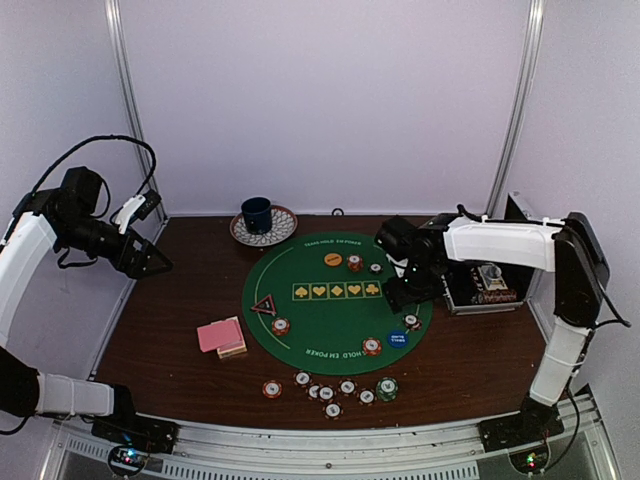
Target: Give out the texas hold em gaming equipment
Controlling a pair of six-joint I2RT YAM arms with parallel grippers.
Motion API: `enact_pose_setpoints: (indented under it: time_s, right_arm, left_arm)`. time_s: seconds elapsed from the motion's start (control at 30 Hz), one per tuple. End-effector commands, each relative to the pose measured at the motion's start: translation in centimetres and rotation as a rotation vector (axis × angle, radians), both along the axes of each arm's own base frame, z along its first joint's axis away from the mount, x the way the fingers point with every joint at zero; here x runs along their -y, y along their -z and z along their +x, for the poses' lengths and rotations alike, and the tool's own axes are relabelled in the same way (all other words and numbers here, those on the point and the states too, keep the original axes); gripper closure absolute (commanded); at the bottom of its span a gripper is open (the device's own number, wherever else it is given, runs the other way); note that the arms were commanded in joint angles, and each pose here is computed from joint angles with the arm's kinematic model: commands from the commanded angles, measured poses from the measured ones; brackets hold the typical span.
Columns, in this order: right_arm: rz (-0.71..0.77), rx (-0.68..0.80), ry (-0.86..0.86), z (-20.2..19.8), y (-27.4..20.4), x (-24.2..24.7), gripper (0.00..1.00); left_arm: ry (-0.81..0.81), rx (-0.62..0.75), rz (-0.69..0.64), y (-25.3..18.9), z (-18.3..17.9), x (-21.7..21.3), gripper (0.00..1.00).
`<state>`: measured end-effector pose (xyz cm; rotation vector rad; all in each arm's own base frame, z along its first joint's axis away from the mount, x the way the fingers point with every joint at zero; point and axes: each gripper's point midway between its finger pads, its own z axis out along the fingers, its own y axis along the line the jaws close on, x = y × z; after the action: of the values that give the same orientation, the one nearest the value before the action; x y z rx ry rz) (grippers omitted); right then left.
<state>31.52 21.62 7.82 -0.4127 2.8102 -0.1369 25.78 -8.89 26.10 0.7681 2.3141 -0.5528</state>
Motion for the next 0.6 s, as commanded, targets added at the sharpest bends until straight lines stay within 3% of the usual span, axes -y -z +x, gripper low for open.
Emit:
enact_pose_setpoints:
  time_s: [0.0,0.27,0.57]
  right_arm:
    - [0.051,0.056,-0.127,-3.0,-3.8,-4.3,0.19]
    - [0.151,-0.038,-0.382,-11.7,-2.7,-13.4,0.11]
    - [0.188,-0.152,-0.638,-17.3,0.2,-19.1,0.10]
  left_arm:
    - [-0.008,0.031,0.000,-0.9,0.0,-0.1,0.02]
    - [-0.008,0.033,-0.001,-1.0,0.0,-0.1,0.02]
    - [-0.009,0.036,0.000,-1.2,0.0,-0.2,0.02]
